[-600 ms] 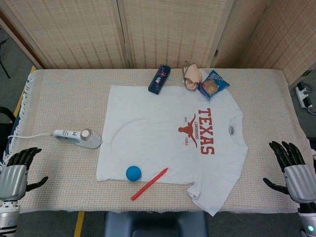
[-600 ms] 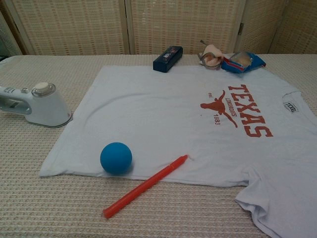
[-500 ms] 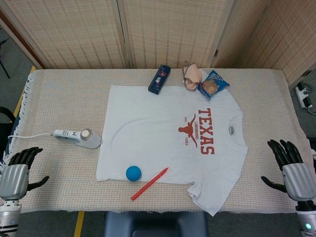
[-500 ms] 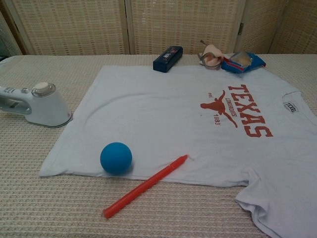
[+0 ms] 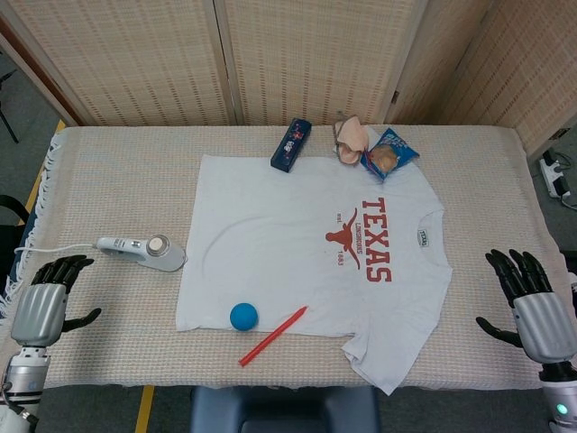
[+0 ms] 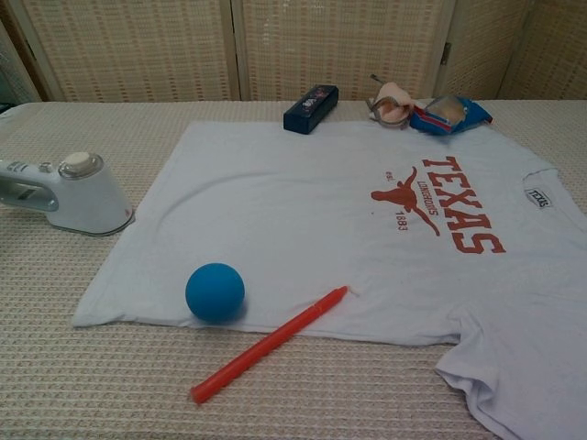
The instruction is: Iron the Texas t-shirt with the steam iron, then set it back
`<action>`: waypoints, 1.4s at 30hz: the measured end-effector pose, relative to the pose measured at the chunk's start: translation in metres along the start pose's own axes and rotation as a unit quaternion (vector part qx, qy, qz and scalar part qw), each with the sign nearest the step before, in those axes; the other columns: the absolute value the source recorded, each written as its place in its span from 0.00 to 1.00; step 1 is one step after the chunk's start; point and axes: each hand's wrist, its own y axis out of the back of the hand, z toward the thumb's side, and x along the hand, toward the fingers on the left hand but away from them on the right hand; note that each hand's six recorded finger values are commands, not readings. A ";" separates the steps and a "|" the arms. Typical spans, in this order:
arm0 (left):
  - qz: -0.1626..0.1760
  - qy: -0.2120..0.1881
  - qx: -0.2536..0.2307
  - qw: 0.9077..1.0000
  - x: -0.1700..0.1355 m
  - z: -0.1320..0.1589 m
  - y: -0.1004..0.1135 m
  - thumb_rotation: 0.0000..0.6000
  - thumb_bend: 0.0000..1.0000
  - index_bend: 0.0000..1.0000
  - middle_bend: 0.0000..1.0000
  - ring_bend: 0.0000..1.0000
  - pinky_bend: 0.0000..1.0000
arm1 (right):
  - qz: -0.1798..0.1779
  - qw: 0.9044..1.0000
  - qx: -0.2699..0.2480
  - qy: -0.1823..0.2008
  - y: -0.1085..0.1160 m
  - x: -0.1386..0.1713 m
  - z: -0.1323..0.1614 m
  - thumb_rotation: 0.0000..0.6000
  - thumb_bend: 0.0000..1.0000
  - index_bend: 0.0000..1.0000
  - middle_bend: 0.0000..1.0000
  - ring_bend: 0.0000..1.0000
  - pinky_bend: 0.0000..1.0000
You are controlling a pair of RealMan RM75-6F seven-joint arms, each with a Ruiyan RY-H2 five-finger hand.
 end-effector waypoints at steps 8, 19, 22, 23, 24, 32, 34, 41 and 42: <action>-0.048 -0.017 -0.003 0.999 0.049 0.012 -0.013 1.00 0.09 0.10 0.12 0.07 0.18 | 0.003 1.000 0.000 0.003 0.003 0.002 0.002 1.00 0.05 0.00 0.07 0.00 0.04; -0.152 0.023 0.050 0.987 0.129 0.004 -0.053 1.00 0.10 0.10 0.09 0.04 0.15 | 0.002 1.000 0.002 -0.008 0.005 0.007 -0.005 1.00 0.05 0.00 0.07 0.00 0.04; -0.182 0.037 0.054 0.981 0.136 0.002 -0.063 1.00 0.10 0.18 0.18 0.12 0.15 | 0.002 1.000 0.002 -0.009 0.005 0.008 -0.005 1.00 0.05 0.00 0.07 0.00 0.04; -0.191 0.041 0.054 0.979 0.138 0.001 -0.065 1.00 0.10 0.21 0.21 0.14 0.15 | 0.002 1.000 0.002 -0.009 0.005 0.008 -0.005 1.00 0.05 0.00 0.07 0.00 0.04; -0.199 0.045 0.054 0.978 0.139 0.001 -0.067 1.00 0.10 0.24 0.25 0.17 0.15 | 0.002 1.000 0.002 -0.009 0.005 0.008 -0.005 1.00 0.05 0.00 0.07 0.00 0.04; -0.223 0.046 0.036 0.973 0.121 0.007 -0.071 1.00 0.10 0.33 0.40 0.30 0.17 | 0.009 1.000 -0.001 -0.010 0.001 0.007 -0.004 1.00 0.05 0.00 0.07 0.00 0.04; -0.224 0.046 0.033 0.973 0.112 0.006 -0.069 1.00 0.10 0.34 0.42 0.32 0.17 | 0.009 1.000 -0.001 -0.008 0.001 0.006 -0.004 1.00 0.05 0.00 0.07 0.00 0.04; -0.220 0.056 0.026 0.974 0.091 0.001 -0.059 1.00 0.10 0.31 0.37 0.29 0.18 | 0.009 1.000 -0.003 -0.008 0.001 0.006 -0.005 1.00 0.05 0.00 0.07 0.00 0.04; -0.215 0.058 0.023 0.975 0.092 0.001 -0.058 1.00 0.10 0.30 0.36 0.29 0.19 | 0.010 1.000 -0.003 -0.008 0.000 0.006 -0.005 1.00 0.05 0.00 0.07 0.00 0.04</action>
